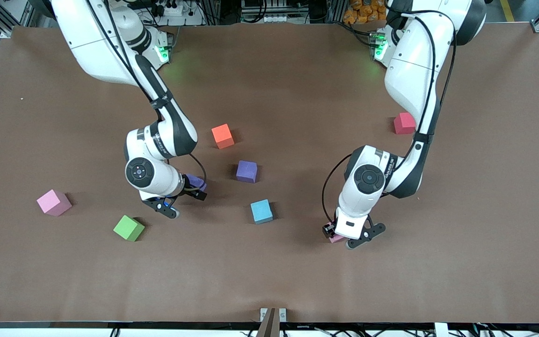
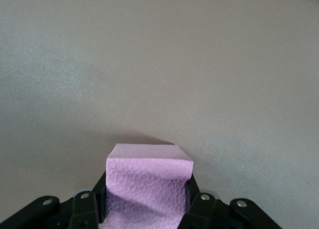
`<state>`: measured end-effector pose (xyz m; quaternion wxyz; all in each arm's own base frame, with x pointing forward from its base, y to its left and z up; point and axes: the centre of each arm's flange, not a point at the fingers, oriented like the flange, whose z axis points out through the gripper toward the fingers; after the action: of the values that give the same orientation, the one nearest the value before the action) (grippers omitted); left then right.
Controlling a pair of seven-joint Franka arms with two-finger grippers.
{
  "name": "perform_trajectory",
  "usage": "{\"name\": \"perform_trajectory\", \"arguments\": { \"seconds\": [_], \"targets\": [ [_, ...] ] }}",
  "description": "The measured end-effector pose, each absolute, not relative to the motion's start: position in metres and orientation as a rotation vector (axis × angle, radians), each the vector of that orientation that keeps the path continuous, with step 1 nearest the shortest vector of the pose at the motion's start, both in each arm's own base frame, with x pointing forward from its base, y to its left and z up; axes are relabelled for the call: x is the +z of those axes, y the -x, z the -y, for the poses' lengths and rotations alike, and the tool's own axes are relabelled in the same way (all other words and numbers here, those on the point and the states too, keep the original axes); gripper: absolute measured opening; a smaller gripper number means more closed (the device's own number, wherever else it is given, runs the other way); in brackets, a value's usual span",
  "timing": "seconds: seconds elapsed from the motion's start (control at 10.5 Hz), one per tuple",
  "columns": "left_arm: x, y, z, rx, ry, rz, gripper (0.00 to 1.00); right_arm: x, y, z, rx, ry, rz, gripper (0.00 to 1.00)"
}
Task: Arrange blocks into number 1
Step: 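Grasp the purple cube with the right gripper while the left gripper grasps pink, then carry the purple cube with the right gripper to mid-table and release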
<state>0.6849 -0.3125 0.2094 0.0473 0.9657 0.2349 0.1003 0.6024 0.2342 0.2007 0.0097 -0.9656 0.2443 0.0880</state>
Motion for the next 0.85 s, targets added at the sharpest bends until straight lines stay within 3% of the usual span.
{"name": "perform_trajectory", "arguments": {
  "seconds": [0.28, 0.47, 0.85],
  "targets": [
    [0.223, -0.684, 0.322, 0.304, -2.947, -0.701, 0.59, 0.196, -0.597, -0.237, 0.289, 3.024, -0.752, 0.92],
    [0.252, -0.678, 0.330, 0.246, -2.974, -0.695, 0.59, 0.201, -0.598, -0.239, 0.279, 3.021, -0.747, 0.64],
    [0.307, -0.653, 0.369, 0.183, -2.951, -0.691, 0.56, 0.234, -0.600, -0.237, 0.231, 3.011, -0.712, 0.60]
  ]
}}
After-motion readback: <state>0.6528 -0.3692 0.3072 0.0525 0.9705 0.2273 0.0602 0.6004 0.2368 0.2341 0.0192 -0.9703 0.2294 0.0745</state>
